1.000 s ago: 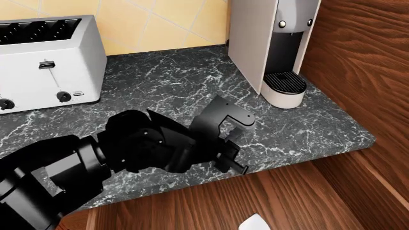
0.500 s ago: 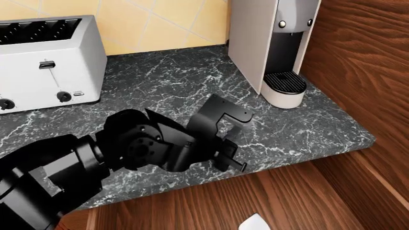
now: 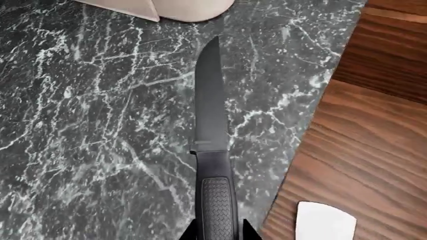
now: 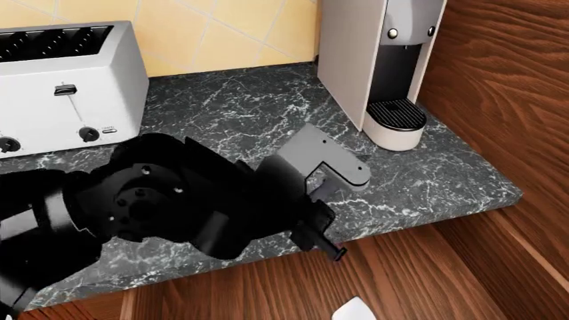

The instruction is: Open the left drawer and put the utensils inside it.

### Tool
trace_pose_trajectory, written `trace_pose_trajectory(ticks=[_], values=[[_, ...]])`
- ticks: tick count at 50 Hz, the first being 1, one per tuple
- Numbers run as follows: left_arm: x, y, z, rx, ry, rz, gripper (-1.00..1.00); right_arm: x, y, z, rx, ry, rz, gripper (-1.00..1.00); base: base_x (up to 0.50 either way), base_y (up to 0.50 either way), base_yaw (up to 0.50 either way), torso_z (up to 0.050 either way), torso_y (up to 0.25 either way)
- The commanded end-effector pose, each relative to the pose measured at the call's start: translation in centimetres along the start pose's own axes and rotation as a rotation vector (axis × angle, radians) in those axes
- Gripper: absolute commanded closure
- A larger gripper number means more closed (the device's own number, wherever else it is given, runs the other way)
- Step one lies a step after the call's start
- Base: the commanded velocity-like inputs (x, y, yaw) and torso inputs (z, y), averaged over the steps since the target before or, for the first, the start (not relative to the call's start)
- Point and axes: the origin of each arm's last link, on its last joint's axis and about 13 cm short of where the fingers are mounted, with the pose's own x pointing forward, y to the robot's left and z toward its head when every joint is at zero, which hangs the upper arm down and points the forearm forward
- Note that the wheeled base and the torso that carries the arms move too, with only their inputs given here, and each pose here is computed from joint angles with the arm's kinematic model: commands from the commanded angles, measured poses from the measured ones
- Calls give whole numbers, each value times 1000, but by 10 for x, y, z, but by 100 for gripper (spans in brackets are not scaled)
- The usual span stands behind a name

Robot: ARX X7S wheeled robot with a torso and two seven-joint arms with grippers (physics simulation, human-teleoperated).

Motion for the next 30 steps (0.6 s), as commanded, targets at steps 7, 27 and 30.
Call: trace_pose_trajectory(ticks=[7, 27, 30], values=[[-74, -19, 10, 188, -103, -127, 100, 0, 3, 0, -2, -1, 5, -100, 0, 0, 0, 0, 0], [-73, -25, 4, 229, -108, -279, 100, 1, 2, 0, -3, 1, 4, -100, 0, 0, 0, 0, 0], [-69, -25, 2, 215, -99, -312, 100, 1, 2, 0, -3, 2, 4, -100, 0, 0, 0, 0, 3]])
